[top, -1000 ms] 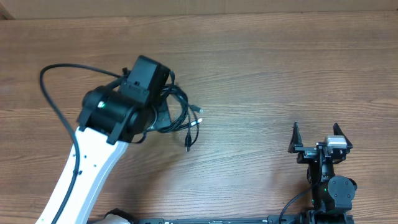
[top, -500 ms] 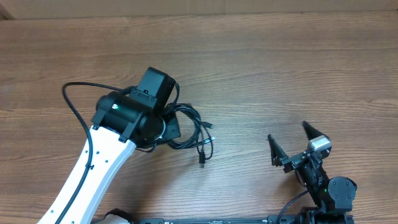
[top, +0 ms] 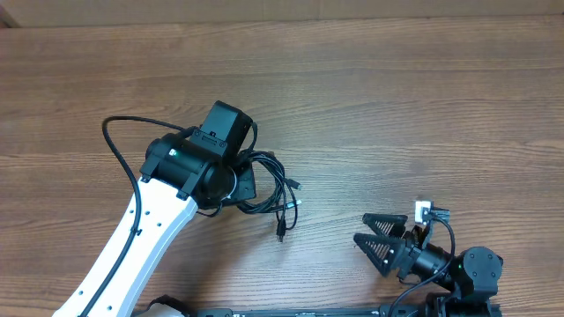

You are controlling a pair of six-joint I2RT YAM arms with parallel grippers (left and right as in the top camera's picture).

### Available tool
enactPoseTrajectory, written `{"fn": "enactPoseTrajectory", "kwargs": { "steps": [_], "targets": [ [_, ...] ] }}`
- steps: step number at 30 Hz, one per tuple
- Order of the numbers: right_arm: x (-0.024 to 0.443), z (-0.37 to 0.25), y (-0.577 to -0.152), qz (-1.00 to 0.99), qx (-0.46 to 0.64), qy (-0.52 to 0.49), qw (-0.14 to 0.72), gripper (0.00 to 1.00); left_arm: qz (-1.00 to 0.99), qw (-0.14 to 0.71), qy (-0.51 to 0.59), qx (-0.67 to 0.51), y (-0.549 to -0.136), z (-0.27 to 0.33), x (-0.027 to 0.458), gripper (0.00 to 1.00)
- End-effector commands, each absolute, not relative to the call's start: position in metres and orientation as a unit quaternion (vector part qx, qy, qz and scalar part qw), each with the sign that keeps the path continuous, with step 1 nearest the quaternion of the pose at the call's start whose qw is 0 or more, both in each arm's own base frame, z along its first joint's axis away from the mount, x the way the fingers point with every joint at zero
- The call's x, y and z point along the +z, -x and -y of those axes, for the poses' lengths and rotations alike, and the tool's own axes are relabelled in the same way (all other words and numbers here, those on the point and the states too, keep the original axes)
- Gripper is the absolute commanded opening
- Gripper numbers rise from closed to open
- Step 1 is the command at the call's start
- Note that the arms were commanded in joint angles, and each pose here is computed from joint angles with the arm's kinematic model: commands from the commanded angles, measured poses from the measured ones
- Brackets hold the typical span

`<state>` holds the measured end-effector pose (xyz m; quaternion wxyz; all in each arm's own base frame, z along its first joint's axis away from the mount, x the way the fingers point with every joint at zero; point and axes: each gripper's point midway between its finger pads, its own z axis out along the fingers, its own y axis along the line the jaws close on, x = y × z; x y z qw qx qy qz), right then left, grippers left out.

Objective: Untangle cables
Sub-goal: 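Move the right gripper forward toward the hanging cable strands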

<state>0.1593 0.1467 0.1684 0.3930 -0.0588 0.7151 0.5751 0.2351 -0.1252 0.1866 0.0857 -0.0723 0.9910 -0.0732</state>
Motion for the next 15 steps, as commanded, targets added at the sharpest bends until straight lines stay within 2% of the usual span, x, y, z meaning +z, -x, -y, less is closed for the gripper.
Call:
{"fn": "enactPoseTrajectory", "kwargs": {
  "steps": [1,15],
  "targets": [
    [0.166,-0.151,-0.15,-0.713,0.591,0.073,0.369,1.0,-0.991,0.111,0.048,-0.049,-0.24,0.119,0.19,0.04],
    [0.166,-0.147,-0.158,-0.715,0.581,0.058,0.386,1.0,-0.987,0.139,0.05,-0.065,-0.254,0.125,0.195,0.04]
  ]
}}
